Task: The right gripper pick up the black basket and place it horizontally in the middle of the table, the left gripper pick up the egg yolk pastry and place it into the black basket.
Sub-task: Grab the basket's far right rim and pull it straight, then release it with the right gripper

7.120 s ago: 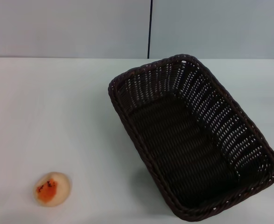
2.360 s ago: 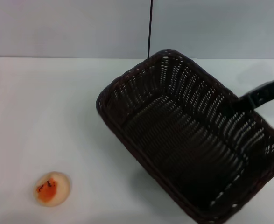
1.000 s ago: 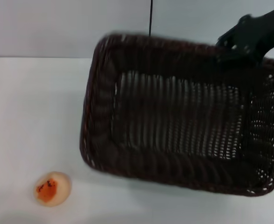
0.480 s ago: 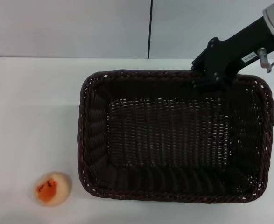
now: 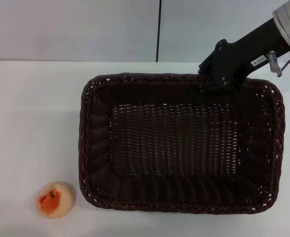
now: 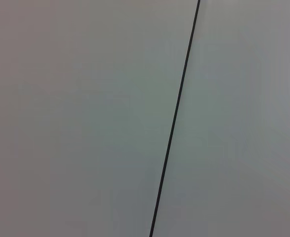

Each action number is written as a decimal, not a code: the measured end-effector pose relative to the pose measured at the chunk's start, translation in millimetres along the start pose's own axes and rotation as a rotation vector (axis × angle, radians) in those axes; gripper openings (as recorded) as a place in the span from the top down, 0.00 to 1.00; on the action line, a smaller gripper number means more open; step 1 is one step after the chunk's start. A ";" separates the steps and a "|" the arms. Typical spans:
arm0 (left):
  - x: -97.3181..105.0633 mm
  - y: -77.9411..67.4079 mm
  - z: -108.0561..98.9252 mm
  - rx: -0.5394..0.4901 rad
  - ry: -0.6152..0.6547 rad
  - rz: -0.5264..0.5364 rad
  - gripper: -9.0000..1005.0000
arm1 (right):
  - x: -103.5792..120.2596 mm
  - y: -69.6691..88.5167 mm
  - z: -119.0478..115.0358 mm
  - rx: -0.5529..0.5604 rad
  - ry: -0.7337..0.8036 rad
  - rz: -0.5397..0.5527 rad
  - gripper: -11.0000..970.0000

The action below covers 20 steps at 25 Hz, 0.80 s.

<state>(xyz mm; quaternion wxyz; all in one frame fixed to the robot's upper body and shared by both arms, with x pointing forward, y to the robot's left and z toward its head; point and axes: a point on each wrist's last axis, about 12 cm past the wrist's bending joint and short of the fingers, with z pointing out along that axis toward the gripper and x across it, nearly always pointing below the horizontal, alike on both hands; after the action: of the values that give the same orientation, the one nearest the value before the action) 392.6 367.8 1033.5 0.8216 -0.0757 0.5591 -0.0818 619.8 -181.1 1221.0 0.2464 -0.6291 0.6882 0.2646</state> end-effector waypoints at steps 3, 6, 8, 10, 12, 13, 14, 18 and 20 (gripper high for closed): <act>0.4 -0.9 0.5 0.000 -0.002 -0.006 0.43 | -0.4 -0.4 0.1 0.002 0.000 -0.001 0.74; 0.1 -1.0 0.5 0.001 -0.005 -0.010 0.43 | -0.1 -1.4 0.5 0.009 -0.001 0.002 0.71; -0.3 -0.7 -1.0 -0.001 -0.005 -0.028 0.43 | -0.2 -2.5 0.2 0.018 -0.006 0.002 0.69; -0.6 -0.5 -2.0 -0.002 -0.005 -0.038 0.43 | -0.5 -3.0 -0.1 0.021 -0.008 -0.001 0.68; -0.8 -0.7 -2.8 0.000 -0.004 -0.042 0.43 | -1.3 -5.2 -1.0 0.039 -0.015 -0.007 0.66; -0.8 -0.7 -2.8 0.000 -0.004 -0.042 0.43 | -1.3 -5.2 -1.0 0.039 -0.015 -0.007 0.66; -0.9 -0.9 -3.2 0.002 -0.004 -0.043 0.43 | -1.5 -6.2 -1.2 0.048 -0.017 -0.010 0.66; -0.8 -2.3 -4.5 0.015 0.001 -0.046 0.43 | -2.0 -13.0 -3.1 0.106 -0.031 -0.020 0.66; -0.3 -3.5 -4.7 0.025 0.006 -0.049 0.43 | -3.2 -17.1 -4.5 0.143 -0.039 -0.027 0.66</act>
<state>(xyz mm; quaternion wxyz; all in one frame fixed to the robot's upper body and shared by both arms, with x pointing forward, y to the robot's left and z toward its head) 387.9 364.3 1032.9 0.8186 -0.0788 0.5583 -0.1093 637.1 -183.0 1225.6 0.3076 -0.6136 0.6920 0.2236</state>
